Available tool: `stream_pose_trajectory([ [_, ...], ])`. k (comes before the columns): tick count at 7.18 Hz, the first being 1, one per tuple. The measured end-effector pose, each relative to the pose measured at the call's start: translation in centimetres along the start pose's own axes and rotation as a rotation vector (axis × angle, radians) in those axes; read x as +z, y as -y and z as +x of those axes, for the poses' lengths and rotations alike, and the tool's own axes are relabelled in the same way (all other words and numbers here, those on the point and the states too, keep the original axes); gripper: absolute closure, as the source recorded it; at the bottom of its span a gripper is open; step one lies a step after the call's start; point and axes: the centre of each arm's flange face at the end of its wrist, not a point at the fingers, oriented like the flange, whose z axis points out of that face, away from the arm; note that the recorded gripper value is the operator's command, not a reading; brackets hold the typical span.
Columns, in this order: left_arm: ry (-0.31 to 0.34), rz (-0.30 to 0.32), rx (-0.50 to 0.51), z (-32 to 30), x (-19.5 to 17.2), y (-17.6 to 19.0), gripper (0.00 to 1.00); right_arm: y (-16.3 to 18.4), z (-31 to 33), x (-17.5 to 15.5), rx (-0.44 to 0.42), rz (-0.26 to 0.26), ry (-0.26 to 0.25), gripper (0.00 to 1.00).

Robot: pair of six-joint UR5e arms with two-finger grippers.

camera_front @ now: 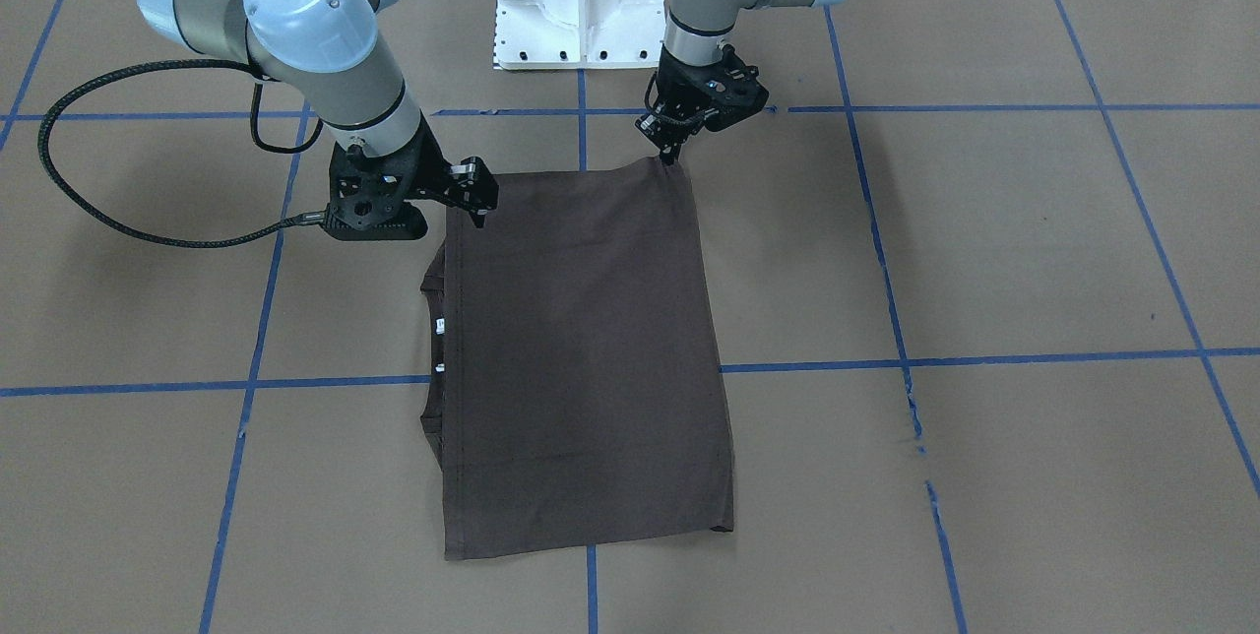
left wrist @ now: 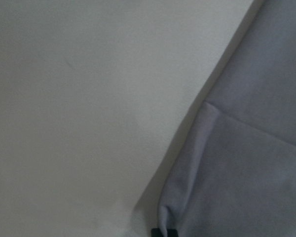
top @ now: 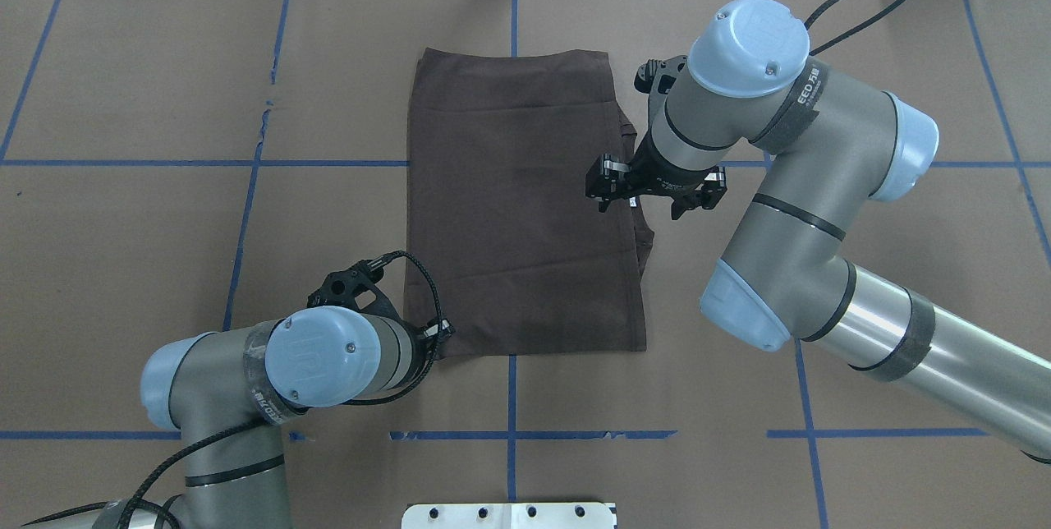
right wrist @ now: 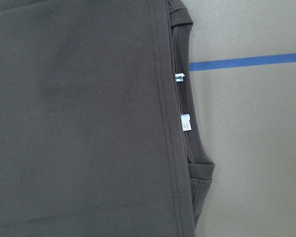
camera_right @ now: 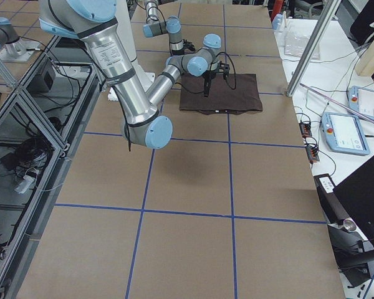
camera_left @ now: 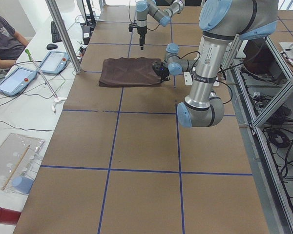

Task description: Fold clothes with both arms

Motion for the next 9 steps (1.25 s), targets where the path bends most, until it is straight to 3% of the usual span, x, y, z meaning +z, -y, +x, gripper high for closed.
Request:
stream_pose_trajectory([
  [2,-0.010,-0.006,0.007,0.1,-0.6,-0.1,1.00,-1.5,1.1,0.8,0.061,-0.007,0.009,0.00],
  [4,-0.011,-0.009,0.013,0.1,-0.7,-0.1,1.00,-5.2,1.1,3.5,0.221,-0.009,0.056,0.00],
  [5,-0.011,-0.010,0.013,0.1,-0.7,-0.1,1.00,-7.4,0.3,5.1,0.300,0.017,0.065,0.00],
  [7,-0.010,-0.013,0.014,0.1,-0.7,-0.1,1.00,-11.5,-0.9,8.2,0.405,0.071,0.046,0.00],
  [9,-0.010,-0.016,0.014,0.0,-0.7,-0.2,1.00,-13.6,0.2,11.1,0.435,0.092,-0.004,0.00],
])
